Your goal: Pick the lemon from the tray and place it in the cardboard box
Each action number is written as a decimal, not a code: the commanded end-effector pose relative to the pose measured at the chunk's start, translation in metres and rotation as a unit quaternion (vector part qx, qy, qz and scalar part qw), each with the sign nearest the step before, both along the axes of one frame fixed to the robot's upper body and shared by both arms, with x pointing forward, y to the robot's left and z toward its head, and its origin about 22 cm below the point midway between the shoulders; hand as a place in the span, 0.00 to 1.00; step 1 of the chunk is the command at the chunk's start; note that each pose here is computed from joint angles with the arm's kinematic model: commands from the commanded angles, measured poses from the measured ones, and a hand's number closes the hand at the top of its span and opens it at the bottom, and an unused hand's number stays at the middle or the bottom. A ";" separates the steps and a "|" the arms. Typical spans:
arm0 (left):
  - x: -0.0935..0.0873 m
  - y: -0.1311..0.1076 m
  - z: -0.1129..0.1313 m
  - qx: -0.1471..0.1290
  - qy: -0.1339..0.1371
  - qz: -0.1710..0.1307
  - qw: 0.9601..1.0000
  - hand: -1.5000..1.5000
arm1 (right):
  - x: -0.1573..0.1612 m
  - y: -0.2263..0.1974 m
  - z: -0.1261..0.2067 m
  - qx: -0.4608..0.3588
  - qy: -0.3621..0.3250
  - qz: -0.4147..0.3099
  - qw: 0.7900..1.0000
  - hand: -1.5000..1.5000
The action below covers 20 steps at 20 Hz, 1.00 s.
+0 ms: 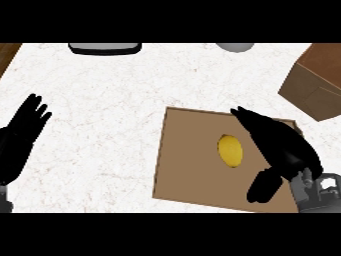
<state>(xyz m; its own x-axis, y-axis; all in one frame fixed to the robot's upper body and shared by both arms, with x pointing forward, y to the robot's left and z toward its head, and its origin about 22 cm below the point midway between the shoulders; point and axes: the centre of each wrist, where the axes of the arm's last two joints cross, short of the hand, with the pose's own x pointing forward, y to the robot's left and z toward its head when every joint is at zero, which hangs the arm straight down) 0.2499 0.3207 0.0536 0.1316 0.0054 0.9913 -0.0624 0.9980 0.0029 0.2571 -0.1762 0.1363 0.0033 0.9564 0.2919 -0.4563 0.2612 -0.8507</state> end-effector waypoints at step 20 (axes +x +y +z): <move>0.016 -0.011 0.010 -0.005 -0.003 0.003 1.000 0.50 | 0.005 0.016 -0.034 -0.042 -0.003 0.017 0.999 0.00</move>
